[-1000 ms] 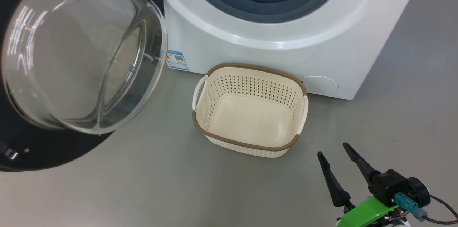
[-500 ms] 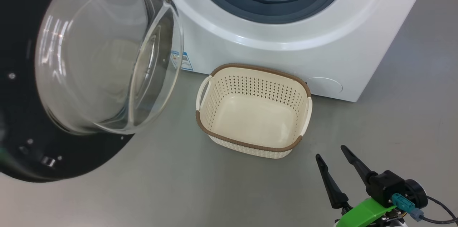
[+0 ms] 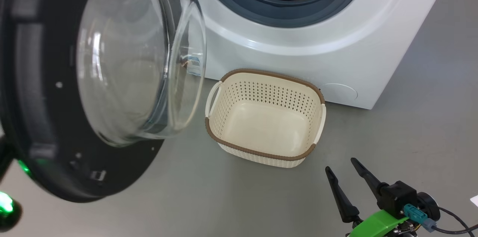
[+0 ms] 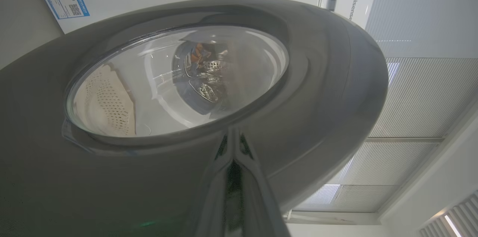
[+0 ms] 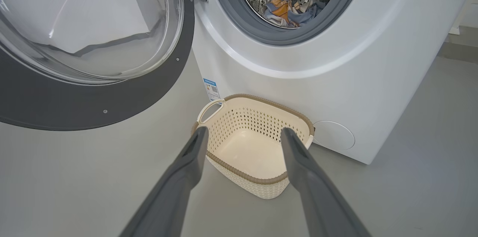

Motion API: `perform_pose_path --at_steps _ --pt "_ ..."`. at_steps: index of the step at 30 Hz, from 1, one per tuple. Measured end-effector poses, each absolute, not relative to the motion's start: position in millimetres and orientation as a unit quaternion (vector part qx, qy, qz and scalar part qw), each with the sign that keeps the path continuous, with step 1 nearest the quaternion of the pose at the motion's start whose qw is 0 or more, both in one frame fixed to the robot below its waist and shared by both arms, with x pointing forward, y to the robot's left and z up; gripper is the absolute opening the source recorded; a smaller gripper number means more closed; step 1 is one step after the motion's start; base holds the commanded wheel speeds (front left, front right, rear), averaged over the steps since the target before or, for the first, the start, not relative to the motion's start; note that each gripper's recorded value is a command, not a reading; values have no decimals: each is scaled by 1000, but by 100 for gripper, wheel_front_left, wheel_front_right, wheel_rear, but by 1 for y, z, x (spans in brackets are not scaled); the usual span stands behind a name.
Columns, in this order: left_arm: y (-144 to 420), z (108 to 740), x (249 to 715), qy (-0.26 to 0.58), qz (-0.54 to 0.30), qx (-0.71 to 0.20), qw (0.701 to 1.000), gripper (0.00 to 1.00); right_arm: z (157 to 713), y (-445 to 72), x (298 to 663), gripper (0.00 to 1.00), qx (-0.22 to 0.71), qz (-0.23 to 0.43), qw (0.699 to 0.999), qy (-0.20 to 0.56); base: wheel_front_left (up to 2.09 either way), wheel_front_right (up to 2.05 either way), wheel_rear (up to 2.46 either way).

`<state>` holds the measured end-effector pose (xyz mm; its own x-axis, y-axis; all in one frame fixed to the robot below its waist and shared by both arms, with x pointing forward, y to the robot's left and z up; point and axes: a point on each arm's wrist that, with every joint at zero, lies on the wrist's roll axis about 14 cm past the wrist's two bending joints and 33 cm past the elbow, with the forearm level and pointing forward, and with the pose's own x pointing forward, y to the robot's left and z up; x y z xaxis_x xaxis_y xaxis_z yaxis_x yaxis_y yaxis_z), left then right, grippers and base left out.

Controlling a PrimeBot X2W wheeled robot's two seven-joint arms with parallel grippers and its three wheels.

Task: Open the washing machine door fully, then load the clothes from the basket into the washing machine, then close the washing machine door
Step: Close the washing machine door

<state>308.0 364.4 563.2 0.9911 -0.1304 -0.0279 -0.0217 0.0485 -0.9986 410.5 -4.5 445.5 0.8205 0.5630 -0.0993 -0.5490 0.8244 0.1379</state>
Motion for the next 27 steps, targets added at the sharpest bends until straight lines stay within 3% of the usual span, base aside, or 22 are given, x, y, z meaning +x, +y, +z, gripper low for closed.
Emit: perform_pose_path --at_steps 27 --pt "206 571 343 136 -239 -689 670 0 439 -37 399 100 61 238 966 75 0 0 0"
